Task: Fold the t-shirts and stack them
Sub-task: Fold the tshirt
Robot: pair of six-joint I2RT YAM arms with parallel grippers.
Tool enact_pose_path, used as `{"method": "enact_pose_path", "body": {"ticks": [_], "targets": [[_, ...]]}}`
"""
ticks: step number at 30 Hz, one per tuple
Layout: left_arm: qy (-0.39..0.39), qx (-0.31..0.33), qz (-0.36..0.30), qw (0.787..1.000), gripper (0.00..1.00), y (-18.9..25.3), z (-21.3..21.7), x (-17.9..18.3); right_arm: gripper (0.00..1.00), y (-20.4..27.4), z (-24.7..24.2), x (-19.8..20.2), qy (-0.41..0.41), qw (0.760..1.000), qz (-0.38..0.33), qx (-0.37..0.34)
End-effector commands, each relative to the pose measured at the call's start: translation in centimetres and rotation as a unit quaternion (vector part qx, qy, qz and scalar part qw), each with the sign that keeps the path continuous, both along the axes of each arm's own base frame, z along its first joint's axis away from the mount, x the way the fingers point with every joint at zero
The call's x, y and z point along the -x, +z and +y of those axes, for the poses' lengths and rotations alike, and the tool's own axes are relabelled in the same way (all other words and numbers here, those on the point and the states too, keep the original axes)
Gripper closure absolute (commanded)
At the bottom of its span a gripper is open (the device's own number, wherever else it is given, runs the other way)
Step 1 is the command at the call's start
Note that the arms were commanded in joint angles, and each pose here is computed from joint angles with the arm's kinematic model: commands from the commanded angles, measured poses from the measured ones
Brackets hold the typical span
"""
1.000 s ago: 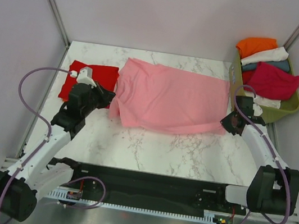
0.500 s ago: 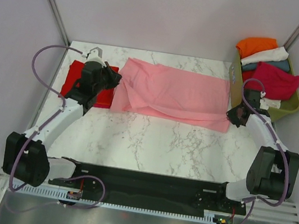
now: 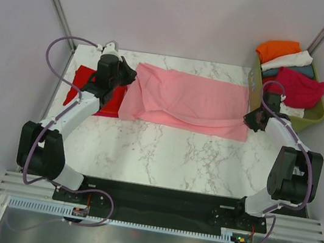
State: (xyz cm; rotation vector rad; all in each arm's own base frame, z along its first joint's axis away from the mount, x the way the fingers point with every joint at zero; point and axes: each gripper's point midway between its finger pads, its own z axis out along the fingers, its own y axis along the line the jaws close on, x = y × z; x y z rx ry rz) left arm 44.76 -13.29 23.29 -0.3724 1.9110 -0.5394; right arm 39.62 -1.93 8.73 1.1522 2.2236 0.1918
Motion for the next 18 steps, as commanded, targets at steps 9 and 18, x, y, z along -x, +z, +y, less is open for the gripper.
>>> {"method": "enact_pose_path", "body": {"ticks": [9,18], "targets": [[0.025,-0.011,-0.048,0.998,0.98,3.3,1.2,-3.2,1.0,2.0,-0.7,-2.8,-0.013,0.999,-0.042,0.007],[0.029,-0.003,-0.043,0.999,0.98,3.1,1.6,-4.5,1.0,2.3,-1.0,-3.5,-0.017,0.999,-0.047,0.013]]}}
